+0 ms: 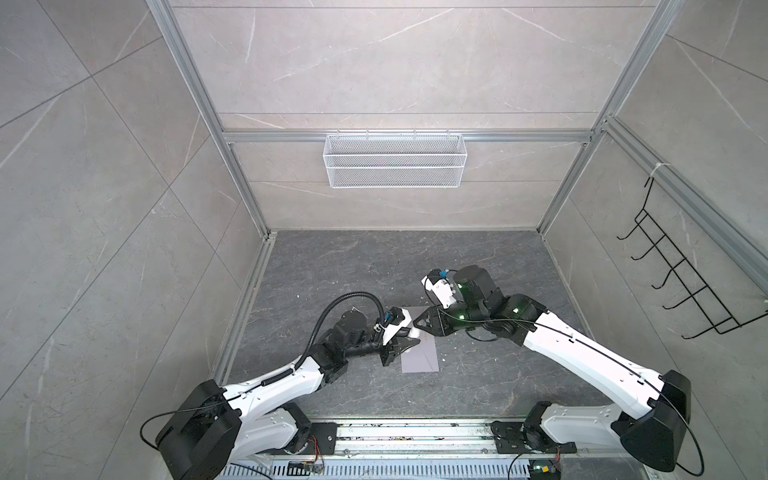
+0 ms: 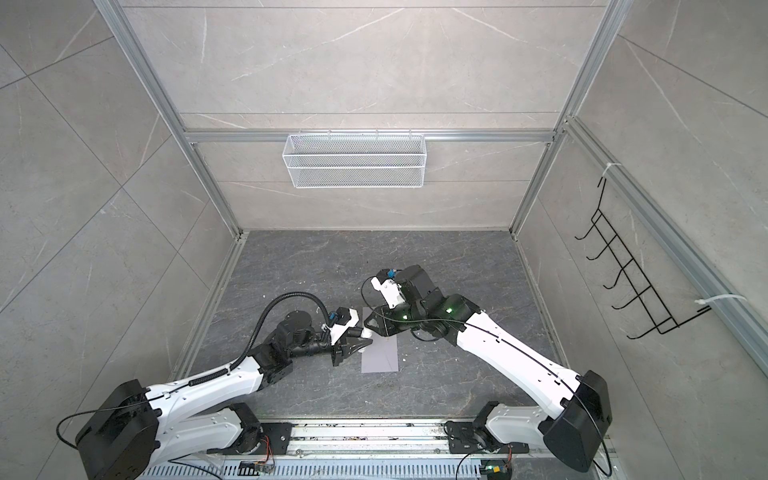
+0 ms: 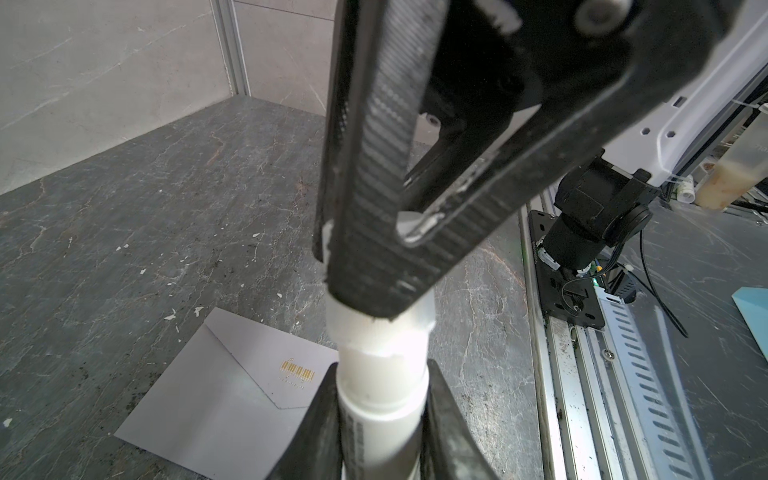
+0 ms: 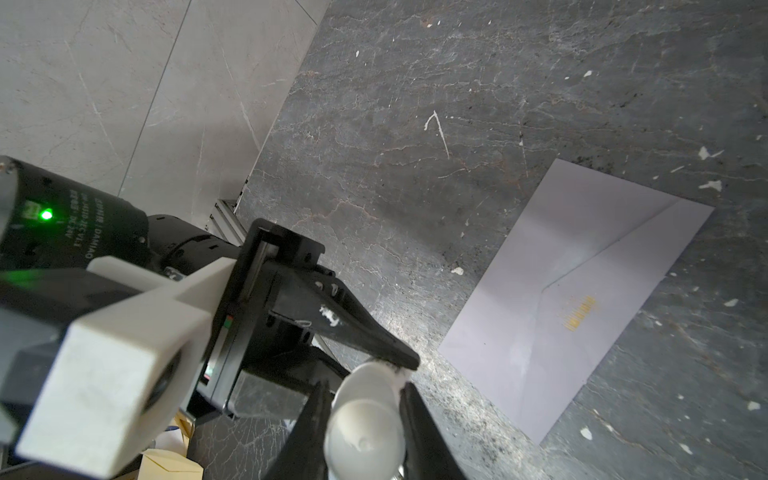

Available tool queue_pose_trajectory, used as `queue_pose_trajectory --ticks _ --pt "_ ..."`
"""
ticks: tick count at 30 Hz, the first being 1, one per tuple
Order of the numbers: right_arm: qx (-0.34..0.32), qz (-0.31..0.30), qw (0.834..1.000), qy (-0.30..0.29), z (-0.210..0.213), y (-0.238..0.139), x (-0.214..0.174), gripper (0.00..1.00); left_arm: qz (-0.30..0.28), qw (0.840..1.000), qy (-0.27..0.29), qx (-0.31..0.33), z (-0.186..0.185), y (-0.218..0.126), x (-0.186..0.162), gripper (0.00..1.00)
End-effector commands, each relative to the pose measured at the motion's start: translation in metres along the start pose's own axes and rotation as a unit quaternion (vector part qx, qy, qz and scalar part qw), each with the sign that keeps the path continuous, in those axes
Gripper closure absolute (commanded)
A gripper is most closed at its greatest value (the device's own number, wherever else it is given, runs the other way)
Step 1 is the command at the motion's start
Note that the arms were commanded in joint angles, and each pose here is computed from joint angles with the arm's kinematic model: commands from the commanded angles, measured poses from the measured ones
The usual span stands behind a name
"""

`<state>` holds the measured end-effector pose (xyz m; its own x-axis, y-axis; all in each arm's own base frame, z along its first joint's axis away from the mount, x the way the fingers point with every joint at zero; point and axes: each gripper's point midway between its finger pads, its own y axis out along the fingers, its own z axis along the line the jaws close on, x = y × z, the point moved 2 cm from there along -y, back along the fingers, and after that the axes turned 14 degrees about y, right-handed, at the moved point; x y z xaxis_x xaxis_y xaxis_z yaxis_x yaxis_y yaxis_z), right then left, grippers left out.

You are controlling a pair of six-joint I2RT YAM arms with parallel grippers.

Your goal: Place the letter into the envelope and seal it

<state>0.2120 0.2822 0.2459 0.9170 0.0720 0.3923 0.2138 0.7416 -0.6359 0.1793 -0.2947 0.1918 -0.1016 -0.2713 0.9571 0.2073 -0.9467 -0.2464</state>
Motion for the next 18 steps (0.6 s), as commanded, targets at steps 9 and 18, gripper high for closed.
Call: queue_pose_trajectory --ticks 9,18 --pt "-0.033 0.033 0.997 -0.054 0.004 0.01 -0.018 0.73 -0.065 0.997 0.031 0.007 0.01 -0.001 0.046 1.0" --pt "-0.071 0.044 0.993 -0.079 -0.003 0.016 -0.025 0.74 -0.069 0.997 0.032 0.007 0.01 -0.001 0.048 1.0"
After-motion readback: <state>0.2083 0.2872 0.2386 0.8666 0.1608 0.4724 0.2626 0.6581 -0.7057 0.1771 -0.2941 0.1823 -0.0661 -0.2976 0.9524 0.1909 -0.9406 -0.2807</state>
